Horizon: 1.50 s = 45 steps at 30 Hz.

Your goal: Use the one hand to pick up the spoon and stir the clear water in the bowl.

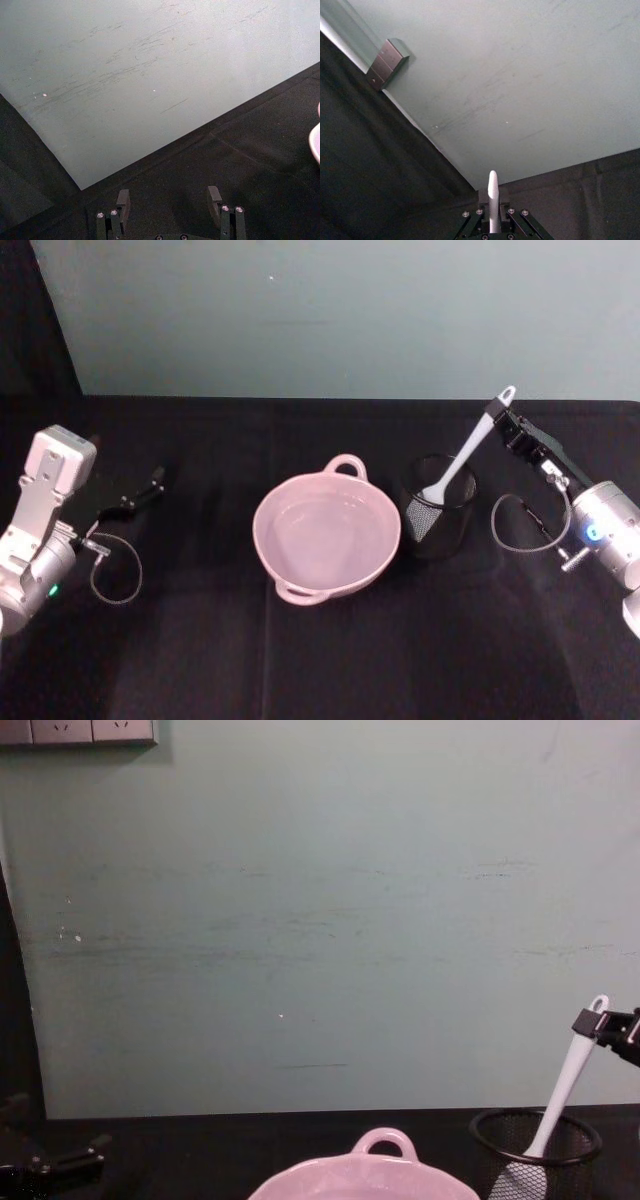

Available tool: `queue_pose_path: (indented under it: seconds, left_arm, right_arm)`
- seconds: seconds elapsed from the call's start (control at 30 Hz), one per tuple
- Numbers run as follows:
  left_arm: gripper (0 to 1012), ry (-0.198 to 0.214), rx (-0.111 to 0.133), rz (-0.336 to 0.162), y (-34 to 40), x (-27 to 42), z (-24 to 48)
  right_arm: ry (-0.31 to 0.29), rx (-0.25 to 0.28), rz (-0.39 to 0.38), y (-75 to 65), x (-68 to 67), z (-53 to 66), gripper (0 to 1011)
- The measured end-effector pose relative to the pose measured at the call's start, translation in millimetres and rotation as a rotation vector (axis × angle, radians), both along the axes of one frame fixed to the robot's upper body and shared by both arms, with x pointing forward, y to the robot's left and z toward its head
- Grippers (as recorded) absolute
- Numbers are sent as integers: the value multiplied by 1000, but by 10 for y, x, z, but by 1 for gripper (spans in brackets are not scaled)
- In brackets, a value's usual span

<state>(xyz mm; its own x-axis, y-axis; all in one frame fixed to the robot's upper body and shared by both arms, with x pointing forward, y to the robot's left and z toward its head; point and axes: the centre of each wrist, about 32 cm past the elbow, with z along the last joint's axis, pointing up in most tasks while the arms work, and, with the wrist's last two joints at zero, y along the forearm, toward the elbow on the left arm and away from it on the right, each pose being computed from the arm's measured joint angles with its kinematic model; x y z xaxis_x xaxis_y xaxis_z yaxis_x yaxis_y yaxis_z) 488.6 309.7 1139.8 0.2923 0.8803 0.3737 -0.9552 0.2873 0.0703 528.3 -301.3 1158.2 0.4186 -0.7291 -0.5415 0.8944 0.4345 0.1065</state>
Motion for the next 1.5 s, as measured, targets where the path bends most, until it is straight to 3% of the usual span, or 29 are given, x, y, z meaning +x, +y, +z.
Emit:
queue_pose_path:
  seconds: [0.57, 0.83, 1.03, 1.37, 1.5]
  left_arm:
    - [1011, 0, 0, 0, 0, 0, 0]
    - [1011, 0, 0, 0, 0, 0, 0]
    - [1011, 0, 0, 0, 0, 0, 0]
    - [1011, 0, 0, 0, 0, 0, 0]
    - [1011, 0, 0, 0, 0, 0, 0]
  right_arm:
    - [48, 17, -13, -27, -2, -87, 145]
    - [50, 3, -30, -30, -32, -86, 393]
    - [47, -9, -15, -42, -151, -88, 578]
    - [26, -33, 9, -91, -517, -63, 883]
    - [27, -86, 0, -137, -686, -11, 993]
